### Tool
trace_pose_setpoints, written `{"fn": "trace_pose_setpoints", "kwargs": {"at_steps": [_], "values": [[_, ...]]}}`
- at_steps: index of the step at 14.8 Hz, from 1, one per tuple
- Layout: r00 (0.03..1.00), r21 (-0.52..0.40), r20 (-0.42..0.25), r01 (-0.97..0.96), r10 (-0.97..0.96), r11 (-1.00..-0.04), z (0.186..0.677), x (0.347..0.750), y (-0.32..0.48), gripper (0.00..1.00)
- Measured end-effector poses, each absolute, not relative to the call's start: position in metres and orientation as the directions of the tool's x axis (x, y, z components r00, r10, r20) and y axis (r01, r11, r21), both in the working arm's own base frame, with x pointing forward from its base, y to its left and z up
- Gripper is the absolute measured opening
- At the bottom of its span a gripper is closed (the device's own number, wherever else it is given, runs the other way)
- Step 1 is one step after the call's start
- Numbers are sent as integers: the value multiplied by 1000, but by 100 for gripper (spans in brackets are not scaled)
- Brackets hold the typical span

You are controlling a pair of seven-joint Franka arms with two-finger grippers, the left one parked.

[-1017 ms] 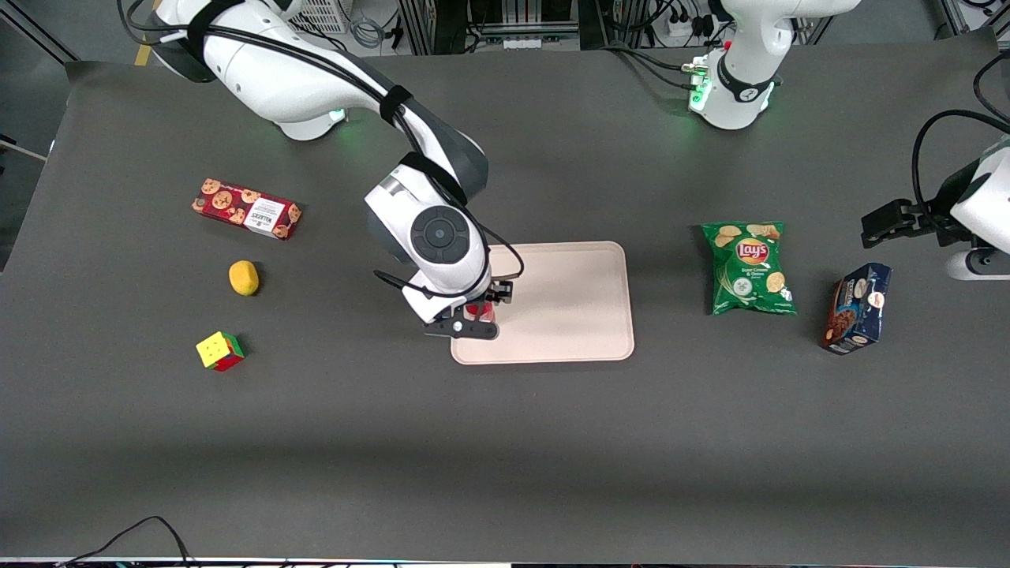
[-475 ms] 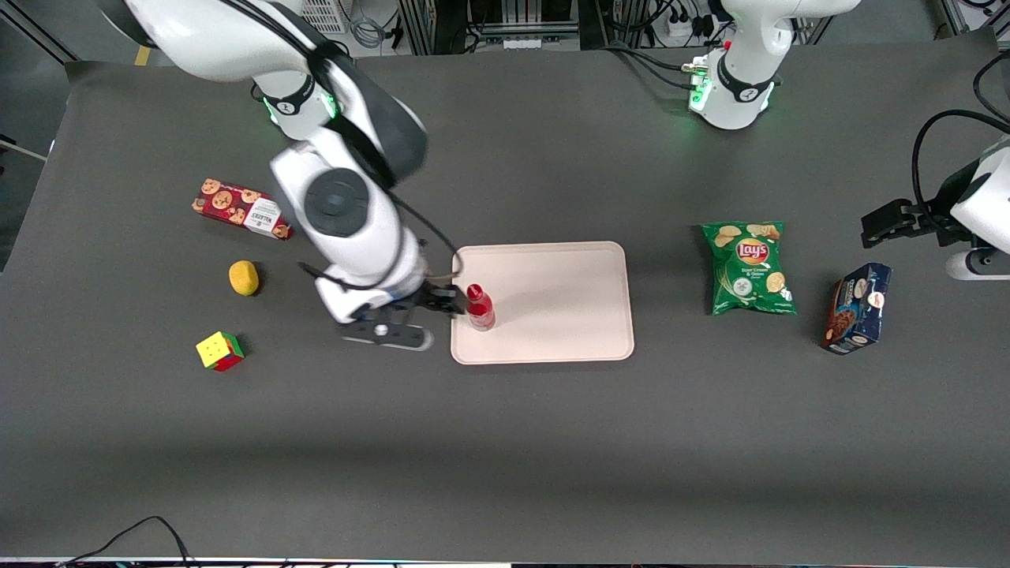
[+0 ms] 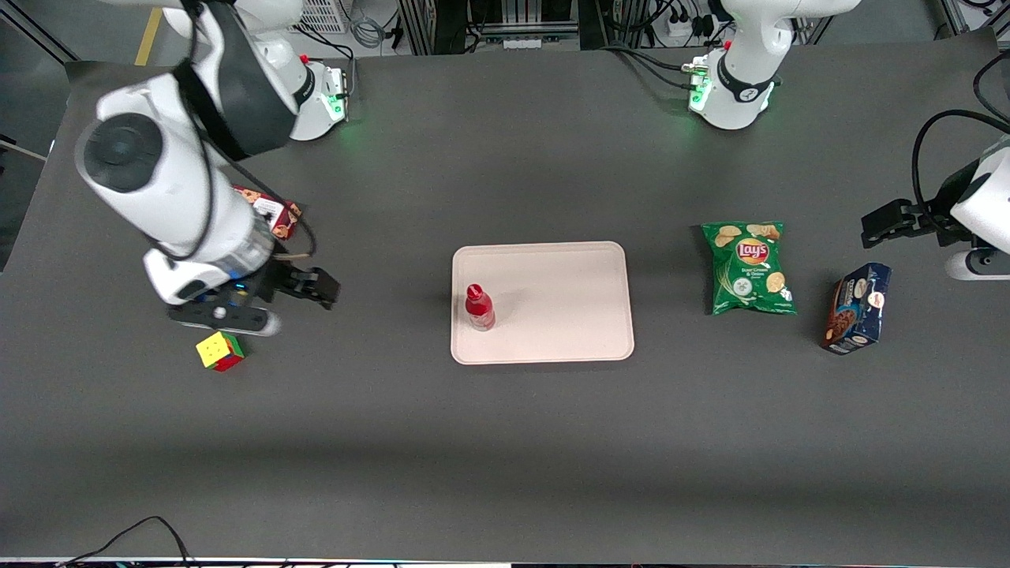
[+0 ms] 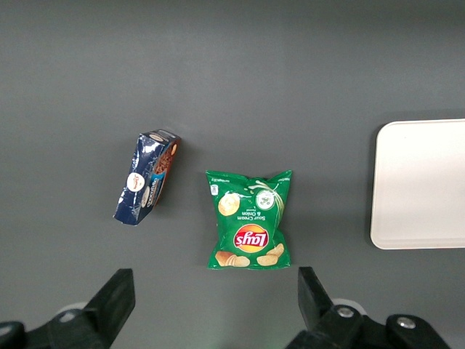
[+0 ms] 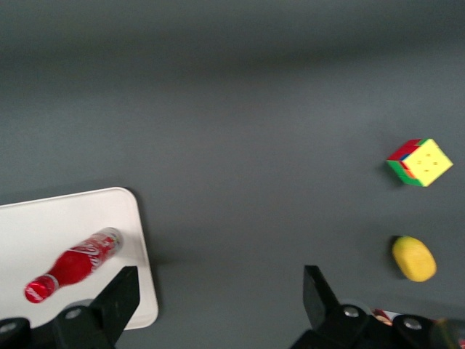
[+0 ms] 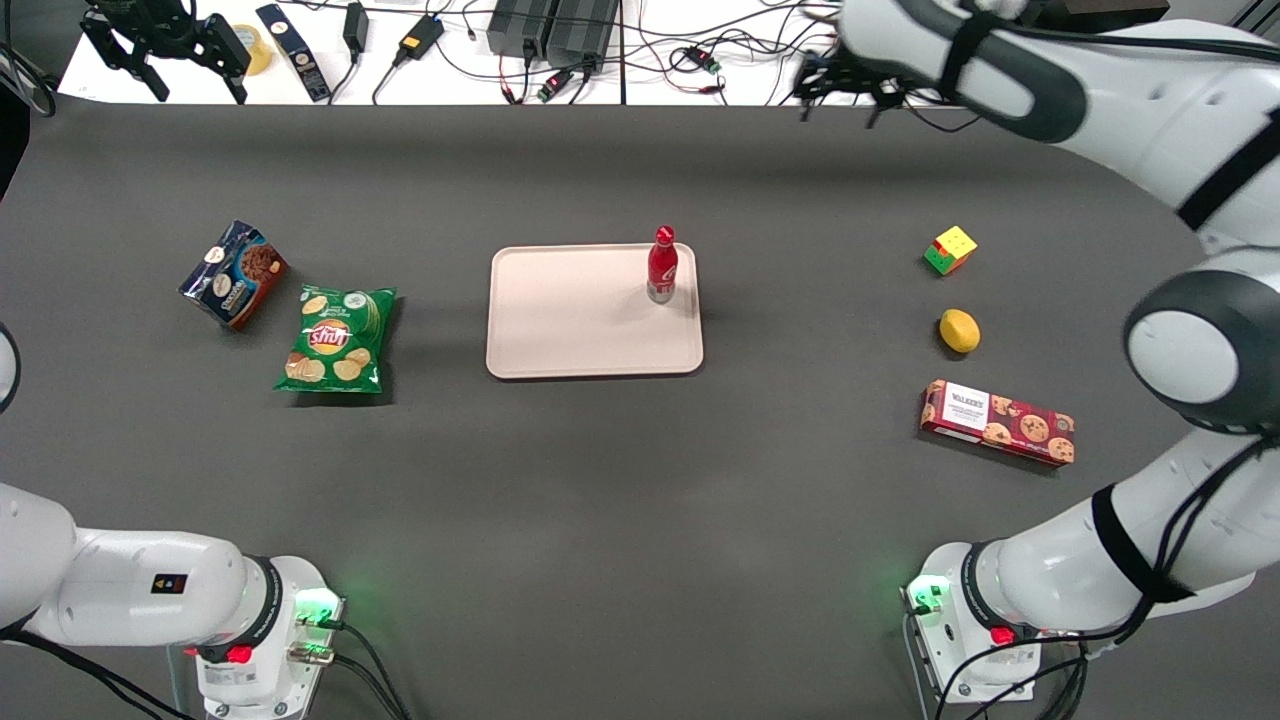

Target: Place coke bottle on tray

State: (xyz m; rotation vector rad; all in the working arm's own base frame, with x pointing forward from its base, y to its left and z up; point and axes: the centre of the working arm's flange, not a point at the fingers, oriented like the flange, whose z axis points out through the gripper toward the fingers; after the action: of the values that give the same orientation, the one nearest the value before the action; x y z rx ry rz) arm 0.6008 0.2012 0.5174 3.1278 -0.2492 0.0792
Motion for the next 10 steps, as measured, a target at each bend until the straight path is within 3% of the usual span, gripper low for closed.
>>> {"fn": "trace_pose_setpoints", "kwargs": {"at_steps": [5,10], "values": [[988,-5,63,-142,-142,-990,543,579,74,100],[996,2,59,-74,-74,-997,556,563,15,100]]}}
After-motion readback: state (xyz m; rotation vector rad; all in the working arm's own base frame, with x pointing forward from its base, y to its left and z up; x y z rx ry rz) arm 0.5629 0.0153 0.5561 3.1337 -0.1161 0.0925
